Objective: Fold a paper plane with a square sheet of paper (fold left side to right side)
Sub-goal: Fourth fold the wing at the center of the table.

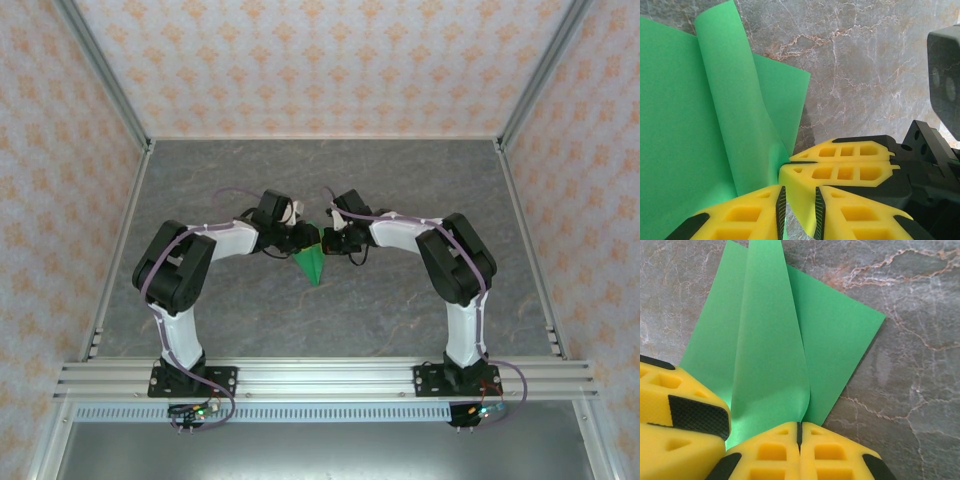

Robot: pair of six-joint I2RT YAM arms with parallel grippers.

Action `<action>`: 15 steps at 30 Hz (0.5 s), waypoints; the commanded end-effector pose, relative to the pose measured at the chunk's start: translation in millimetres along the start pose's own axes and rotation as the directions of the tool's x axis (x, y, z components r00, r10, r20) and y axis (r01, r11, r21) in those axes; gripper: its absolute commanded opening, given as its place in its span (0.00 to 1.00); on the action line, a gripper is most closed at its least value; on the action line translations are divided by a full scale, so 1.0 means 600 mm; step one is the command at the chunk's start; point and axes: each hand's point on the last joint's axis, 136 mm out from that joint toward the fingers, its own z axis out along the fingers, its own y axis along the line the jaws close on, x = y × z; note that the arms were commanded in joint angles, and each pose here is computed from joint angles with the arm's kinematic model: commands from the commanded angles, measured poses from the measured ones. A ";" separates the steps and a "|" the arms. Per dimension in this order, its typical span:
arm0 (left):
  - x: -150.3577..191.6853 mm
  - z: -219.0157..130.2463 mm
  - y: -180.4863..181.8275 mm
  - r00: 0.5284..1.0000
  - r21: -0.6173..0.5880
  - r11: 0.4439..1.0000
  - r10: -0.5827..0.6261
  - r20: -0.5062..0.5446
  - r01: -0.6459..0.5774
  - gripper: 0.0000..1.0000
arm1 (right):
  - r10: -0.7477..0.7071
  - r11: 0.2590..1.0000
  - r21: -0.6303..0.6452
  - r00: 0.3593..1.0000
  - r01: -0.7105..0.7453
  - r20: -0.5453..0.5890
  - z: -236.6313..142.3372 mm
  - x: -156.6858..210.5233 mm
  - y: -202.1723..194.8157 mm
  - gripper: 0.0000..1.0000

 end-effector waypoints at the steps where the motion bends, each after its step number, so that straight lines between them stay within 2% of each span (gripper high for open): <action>1: 0.011 0.024 0.058 0.999 -0.101 0.994 -0.043 0.008 0.044 0.23 | 0.012 0.997 0.083 0.994 -0.002 -0.113 0.025 0.052 -0.036 0.05; 5: 0.012 0.018 0.062 0.999 -0.101 0.994 -0.049 0.021 0.050 0.22 | 0.011 0.997 0.080 0.993 -0.001 -0.113 0.025 0.052 -0.035 0.05; 11: -0.006 -0.027 0.030 0.997 -0.066 0.997 -0.021 0.078 0.026 0.22 | 0.010 0.998 0.055 0.994 -0.004 -0.111 0.026 0.051 -0.027 0.05; 15: -0.012 -0.037 0.021 0.996 -0.057 0.998 -0.020 0.090 0.025 0.21 | 0.011 0.999 0.047 0.994 -0.005 -0.112 0.029 0.051 -0.024 0.05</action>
